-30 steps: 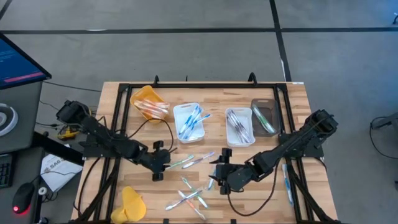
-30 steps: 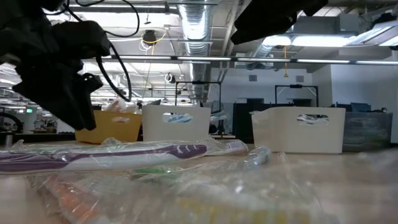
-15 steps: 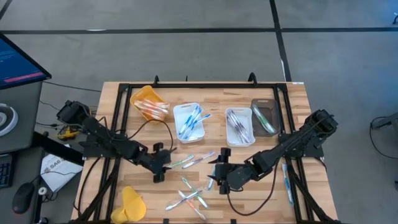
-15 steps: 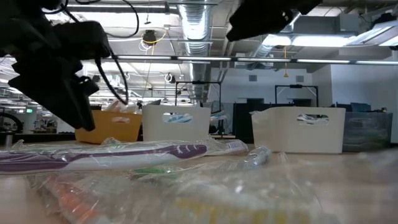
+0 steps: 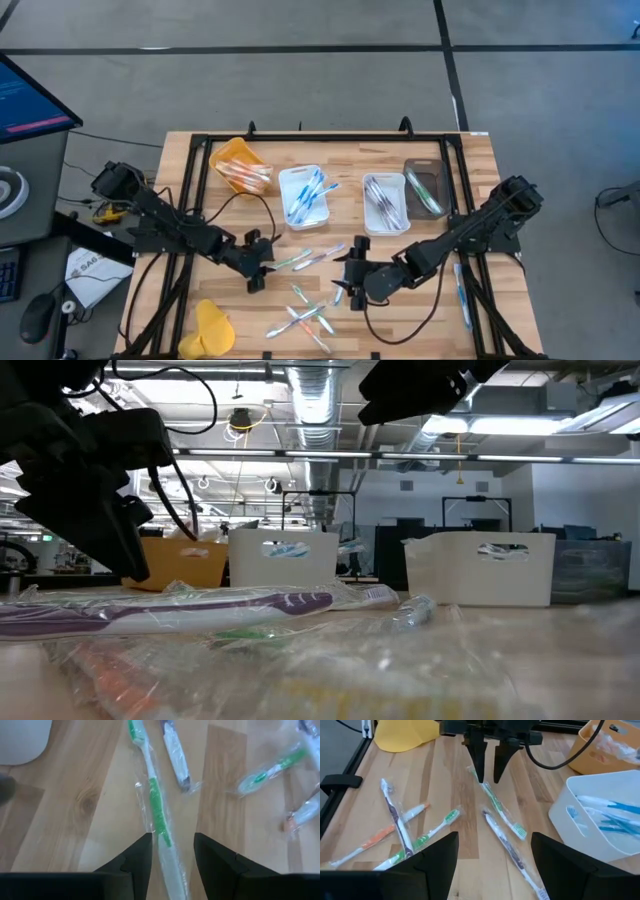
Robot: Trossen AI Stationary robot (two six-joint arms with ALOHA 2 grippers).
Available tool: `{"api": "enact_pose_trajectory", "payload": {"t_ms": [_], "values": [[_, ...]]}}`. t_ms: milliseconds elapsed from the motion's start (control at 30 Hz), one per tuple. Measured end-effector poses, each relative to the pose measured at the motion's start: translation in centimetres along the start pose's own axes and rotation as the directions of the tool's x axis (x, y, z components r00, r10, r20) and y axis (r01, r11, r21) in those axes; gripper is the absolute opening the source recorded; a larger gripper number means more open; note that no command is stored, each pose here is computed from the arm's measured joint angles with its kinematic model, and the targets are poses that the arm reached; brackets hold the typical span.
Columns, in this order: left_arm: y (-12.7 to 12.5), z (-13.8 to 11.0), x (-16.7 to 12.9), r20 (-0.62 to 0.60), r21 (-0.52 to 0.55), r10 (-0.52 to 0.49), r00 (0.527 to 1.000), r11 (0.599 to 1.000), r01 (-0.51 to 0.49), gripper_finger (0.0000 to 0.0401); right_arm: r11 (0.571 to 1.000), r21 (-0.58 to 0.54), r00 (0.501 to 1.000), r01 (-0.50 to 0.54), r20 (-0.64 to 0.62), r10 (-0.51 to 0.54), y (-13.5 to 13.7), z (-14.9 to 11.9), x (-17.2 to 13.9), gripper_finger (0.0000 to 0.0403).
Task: Pick & Place Toothbrushes
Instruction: Put the top green toothbrush into the black bin
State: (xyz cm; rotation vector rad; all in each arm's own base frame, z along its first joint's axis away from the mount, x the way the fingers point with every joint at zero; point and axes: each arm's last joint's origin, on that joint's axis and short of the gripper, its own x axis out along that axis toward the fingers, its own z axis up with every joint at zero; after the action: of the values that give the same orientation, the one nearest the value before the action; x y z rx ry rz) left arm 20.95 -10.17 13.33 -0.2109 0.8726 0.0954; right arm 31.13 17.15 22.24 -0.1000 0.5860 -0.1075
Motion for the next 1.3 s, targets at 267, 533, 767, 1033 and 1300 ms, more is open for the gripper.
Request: {"api": "enact_pose_trajectory", "payload": {"t_ms": [267,533,767,1033,1300], "values": [[-0.2,0.1,0.0,0.013,-0.002,-0.015,1.000,1.000,0.015,0.0131,1.000,0.026,1.000,-0.007,0.001,0.007,0.2,-0.1,-0.2,0.0245],[-0.2,-0.2,0.0,0.016,0.002,-0.022,1.000,1.000,0.022,0.0130,1.000,0.031,1.000,0.001,0.000,-0.001,0.0,0.0,0.0,0.0245],[0.7,-1.7,0.5,0.085,-0.044,-0.059,0.995,0.997,0.063,0.0130,1.000,0.022,1.000,0.001,0.000,-0.001,0.0,0.0,0.0,0.0245],[1.2,-2.4,0.6,0.155,-0.066,-0.104,0.982,0.991,0.116,0.0130,1.000,0.021,1.000,0.001,0.000,-0.001,0.0,0.0,0.0,0.0245],[1.1,-2.3,0.6,0.162,-0.038,-0.107,0.981,0.993,0.114,0.0130,1.000,0.021,1.000,0.001,0.000,-0.001,0.0,0.0,0.0,0.0245]]}}
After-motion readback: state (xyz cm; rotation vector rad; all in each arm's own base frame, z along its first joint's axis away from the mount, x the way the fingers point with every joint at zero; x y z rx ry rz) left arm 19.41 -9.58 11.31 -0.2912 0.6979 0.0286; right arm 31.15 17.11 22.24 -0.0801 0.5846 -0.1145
